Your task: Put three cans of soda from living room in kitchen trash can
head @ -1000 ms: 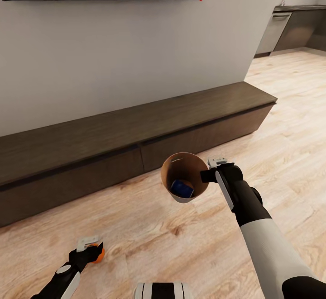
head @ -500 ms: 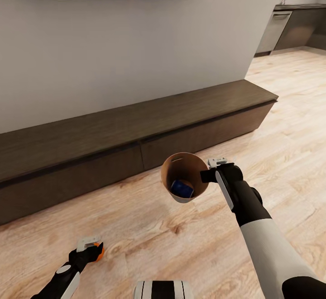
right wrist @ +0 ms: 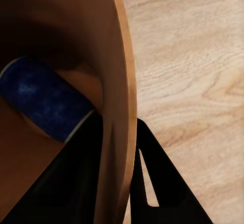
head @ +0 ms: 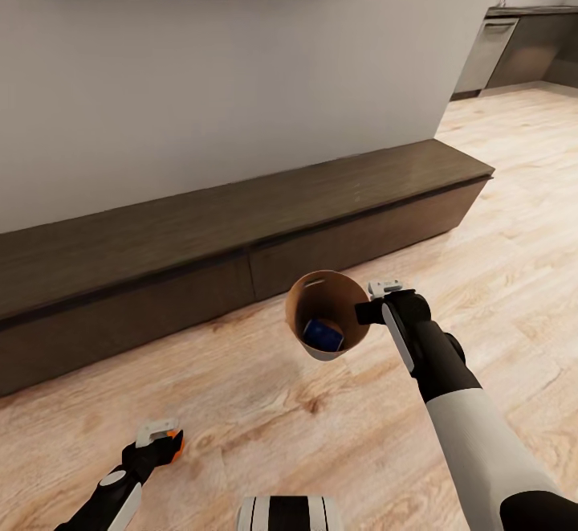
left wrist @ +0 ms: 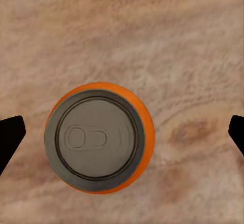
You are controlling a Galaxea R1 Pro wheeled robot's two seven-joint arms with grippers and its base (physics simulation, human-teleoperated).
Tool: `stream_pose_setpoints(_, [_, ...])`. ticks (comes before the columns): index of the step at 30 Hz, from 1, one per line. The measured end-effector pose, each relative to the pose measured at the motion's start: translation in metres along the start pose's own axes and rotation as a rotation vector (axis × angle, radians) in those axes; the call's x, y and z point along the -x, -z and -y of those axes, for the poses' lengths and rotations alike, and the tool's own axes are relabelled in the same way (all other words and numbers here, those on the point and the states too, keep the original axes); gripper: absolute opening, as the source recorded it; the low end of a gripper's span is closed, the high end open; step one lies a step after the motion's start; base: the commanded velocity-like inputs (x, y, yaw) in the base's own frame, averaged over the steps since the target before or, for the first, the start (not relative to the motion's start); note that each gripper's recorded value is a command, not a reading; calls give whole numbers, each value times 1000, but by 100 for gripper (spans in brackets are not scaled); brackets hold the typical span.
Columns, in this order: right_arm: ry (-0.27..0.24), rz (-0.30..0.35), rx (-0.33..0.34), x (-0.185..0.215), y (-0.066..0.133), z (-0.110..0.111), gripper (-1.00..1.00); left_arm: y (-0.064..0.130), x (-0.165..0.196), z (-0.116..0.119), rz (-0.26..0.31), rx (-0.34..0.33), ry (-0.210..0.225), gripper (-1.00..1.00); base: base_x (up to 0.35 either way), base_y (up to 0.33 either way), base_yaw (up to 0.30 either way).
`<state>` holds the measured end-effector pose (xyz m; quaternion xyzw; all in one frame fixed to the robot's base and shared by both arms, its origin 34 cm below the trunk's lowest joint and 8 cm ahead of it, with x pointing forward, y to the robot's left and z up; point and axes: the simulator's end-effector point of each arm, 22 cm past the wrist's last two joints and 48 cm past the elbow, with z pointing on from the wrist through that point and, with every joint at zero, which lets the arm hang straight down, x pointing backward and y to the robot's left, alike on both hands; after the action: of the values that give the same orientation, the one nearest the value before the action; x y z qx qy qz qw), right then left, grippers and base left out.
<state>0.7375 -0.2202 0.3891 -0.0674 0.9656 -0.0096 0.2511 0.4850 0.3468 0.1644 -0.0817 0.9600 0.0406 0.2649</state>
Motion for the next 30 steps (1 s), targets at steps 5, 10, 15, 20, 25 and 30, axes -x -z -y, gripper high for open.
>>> stream_pose_setpoints(5, [2, -11, -2, -5, -6, 0, -100, -2, -6, -1, -12, 2, -2, 100, 0, 0, 0])
stream_pose_setpoints(10, [0, -10, 2, -4, -6, -1, -100, -2, -6, -1, -12, 2, -2, 100, 0, 0, 0])
stream_pose_setpoints(15, [2, 28, -3, 9, 2, 0, -100, -2, -6, -1, -12, 2, -1, 100, 0, 0, 0])
stream_pose_setpoints(20, [1, 44, 0, 15, 6, 0, -100, -2, -7, 0, -12, 1, -1, 100, 0, 0, 0])
stream_pose_setpoints(25, [2, 63, -3, 22, 11, 1, -100, -2, -7, 0, -13, 2, -1, 100, 0, 0, 0])
stream_pose_setpoints(30, [1, 76, -2, 26, 14, 0, -100, -2, -7, -1, -13, 2, -2, 100, 0, 0, 0])
